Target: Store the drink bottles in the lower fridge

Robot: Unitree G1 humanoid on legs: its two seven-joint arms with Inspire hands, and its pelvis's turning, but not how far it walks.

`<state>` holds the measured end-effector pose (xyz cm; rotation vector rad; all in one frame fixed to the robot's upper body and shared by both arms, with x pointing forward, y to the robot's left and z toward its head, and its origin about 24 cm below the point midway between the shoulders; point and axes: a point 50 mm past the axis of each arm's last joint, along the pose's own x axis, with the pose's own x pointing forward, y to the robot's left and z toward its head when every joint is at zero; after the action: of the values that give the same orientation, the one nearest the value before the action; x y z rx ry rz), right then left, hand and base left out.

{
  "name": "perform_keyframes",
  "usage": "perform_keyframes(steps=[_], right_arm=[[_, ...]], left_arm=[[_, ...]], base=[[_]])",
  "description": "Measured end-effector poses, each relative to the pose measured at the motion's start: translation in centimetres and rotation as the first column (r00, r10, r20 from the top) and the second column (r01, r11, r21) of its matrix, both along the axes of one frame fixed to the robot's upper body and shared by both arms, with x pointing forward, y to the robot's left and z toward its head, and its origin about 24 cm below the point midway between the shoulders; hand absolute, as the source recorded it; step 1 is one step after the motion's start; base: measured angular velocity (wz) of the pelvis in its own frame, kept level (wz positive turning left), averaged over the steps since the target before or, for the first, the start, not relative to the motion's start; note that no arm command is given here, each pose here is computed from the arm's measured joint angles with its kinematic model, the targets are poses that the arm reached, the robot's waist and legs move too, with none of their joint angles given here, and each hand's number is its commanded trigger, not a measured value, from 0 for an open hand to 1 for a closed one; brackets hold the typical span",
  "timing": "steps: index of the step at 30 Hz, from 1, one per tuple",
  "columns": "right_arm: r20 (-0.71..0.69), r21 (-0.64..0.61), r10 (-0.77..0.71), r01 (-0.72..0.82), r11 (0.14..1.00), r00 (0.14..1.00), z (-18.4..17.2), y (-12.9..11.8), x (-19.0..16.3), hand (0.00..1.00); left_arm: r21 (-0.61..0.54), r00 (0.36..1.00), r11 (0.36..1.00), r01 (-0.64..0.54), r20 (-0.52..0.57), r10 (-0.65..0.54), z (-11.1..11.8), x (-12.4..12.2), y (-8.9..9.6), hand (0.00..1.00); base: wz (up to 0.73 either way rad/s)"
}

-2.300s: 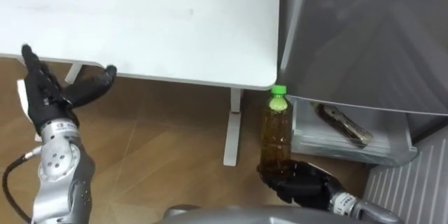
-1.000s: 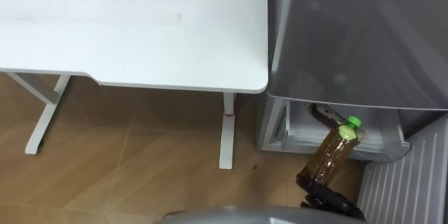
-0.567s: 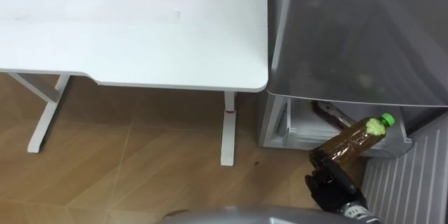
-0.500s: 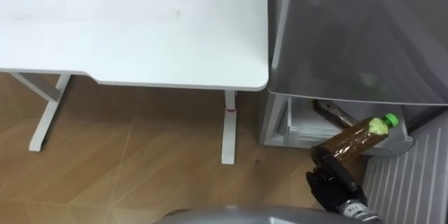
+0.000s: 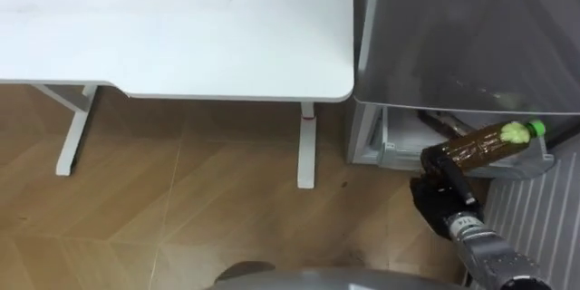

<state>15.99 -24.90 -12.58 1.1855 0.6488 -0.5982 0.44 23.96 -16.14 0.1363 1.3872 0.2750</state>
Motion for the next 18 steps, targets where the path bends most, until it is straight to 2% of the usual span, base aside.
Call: perform_keyframes(steps=[3, 9, 18], right_arm=[[0.032, -0.001, -0.008, 0.008, 1.0, 0.999, 1.0, 0.0, 2.6, 1.0], [0.005, -0.009, -0.014, 0.014, 1.0, 1.0, 1.5, -0.3, 4.6, 1.0], [0.03, -0.053, 0.011, -0.01, 0.999, 0.999, 3.9, -2.2, 7.6, 1.0]], left_arm=[[0.005, 0.999, 0.999, 0.034, 0.031, -0.034, 0.1, 1.9, 0.2, 0.0], [0.013, 0.991, 0.994, 0.105, 0.079, -0.106, 0.2, 5.3, 0.4, 0.0], [-0.013, 0.989, 0.993, 0.12, 0.089, -0.118, 0.3, 6.5, 0.6, 0.0]], base=[[0.0], [0.06], [-0.03]])
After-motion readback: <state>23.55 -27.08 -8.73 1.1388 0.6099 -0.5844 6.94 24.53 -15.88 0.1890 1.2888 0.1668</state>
